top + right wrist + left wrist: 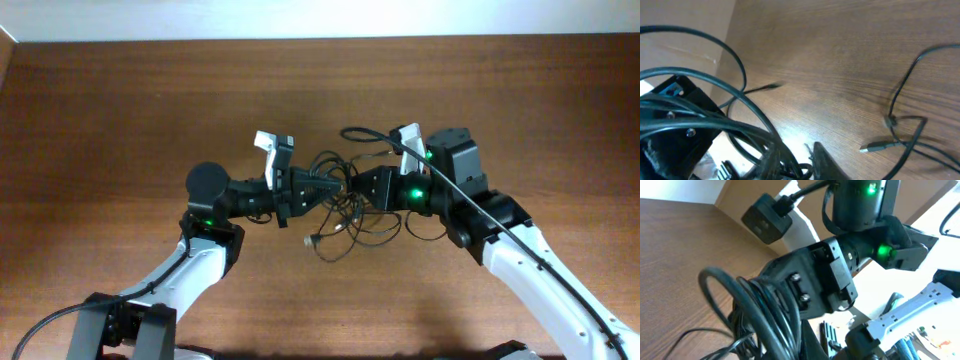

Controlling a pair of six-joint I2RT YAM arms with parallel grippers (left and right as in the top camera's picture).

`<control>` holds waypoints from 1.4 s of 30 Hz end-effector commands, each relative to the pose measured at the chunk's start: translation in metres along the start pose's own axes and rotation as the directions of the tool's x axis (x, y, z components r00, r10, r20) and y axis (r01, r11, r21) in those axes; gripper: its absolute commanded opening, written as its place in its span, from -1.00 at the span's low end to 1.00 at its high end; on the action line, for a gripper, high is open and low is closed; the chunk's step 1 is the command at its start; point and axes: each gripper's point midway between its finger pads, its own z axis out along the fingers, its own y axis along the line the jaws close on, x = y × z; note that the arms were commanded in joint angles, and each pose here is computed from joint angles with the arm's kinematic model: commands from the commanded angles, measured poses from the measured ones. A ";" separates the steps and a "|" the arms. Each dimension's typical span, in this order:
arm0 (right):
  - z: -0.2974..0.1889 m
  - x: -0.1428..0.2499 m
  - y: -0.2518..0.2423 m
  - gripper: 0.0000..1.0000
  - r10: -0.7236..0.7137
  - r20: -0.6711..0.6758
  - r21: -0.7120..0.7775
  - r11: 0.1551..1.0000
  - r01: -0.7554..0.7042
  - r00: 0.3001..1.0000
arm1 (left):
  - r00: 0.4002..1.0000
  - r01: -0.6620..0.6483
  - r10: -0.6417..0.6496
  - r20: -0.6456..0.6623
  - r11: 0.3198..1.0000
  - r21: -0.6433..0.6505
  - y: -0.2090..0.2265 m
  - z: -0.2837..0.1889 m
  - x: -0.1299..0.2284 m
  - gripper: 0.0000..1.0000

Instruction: Untangle cables

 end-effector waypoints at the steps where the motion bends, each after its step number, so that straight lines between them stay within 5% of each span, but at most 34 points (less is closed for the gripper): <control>1: 0.000 0.002 0.006 -0.92 0.011 -0.019 -0.035 0.999 -0.011 1.000 | 0.998 -0.060 0.060 -0.007 0.998 0.030 -0.010 -0.001 -0.005 -1.00; 6: -0.013 -0.016 -0.043 -0.92 0.047 0.129 0.256 0.964 -0.079 0.991 | 0.997 -0.054 0.059 -0.053 0.995 0.084 -0.019 -0.003 0.003 -1.00; 10: -0.080 -0.028 -0.084 -0.91 0.078 0.335 0.565 0.781 -0.267 0.939 | 0.993 -0.051 0.064 -0.095 0.990 0.133 -0.026 -0.009 0.010 -1.00; 14: -0.105 -0.038 -0.040 -0.92 0.063 0.373 0.456 0.856 -0.242 0.926 | 0.992 -0.109 0.115 -0.059 0.990 0.089 -0.017 -0.007 0.006 -1.00; 17: -0.090 -0.034 0.038 -0.92 -0.109 0.231 0.149 0.986 0.076 0.967 | 0.999 0.043 -0.043 0.007 0.994 -0.099 0.021 -0.003 0.005 -1.00; 20: -0.090 -0.042 0.078 -0.92 -0.252 0.252 -0.010 0.965 0.262 0.934 | 0.992 0.117 -0.121 -0.032 0.987 -0.108 0.020 0.013 0.022 -1.00; 25: -0.087 -0.067 0.043 -0.92 -0.268 0.322 0.195 0.957 0.213 0.908 | 0.980 -0.060 0.105 -0.168 0.966 0.252 -0.055 0.027 0.039 -1.00; 28: -0.091 -0.060 0.005 -0.92 -0.234 0.293 0.356 0.926 0.122 0.927 | 0.966 -0.186 0.228 -0.121 0.940 0.285 -0.062 0.021 0.029 -1.00; 32: -0.111 -0.045 -0.046 -0.91 -0.121 0.311 0.560 0.825 -0.078 0.943 | 0.972 -0.188 0.214 -0.097 0.957 0.222 -0.046 0.009 0.018 -1.00; 33: -0.111 -0.042 -0.048 -0.88 -0.116 0.299 0.563 0.823 -0.077 0.947 | 0.974 -0.180 0.204 -0.098 0.960 0.214 -0.044 0.007 0.018 -1.00; 36: -0.101 -0.029 -0.040 -0.20 -0.080 0.240 0.508 0.860 -0.055 0.968 | 0.987 -0.140 0.150 -0.062 0.980 0.142 -0.033 0.009 0.008 -1.00; 39: -0.093 -0.017 -0.031 -0.02 -0.047 0.182 0.448 0.893 -0.041 0.982 | 0.997 -0.076 0.076 0.002 0.996 0.050 -0.019 0.010 -0.005 -1.00; 42: -0.083 -0.003 -0.012 0.05 -0.016 0.105 0.336 0.942 -0.020 0.994 | 0.980 0.172 -0.156 0.124 0.976 -0.132 0.021 0.008 -0.016 -1.00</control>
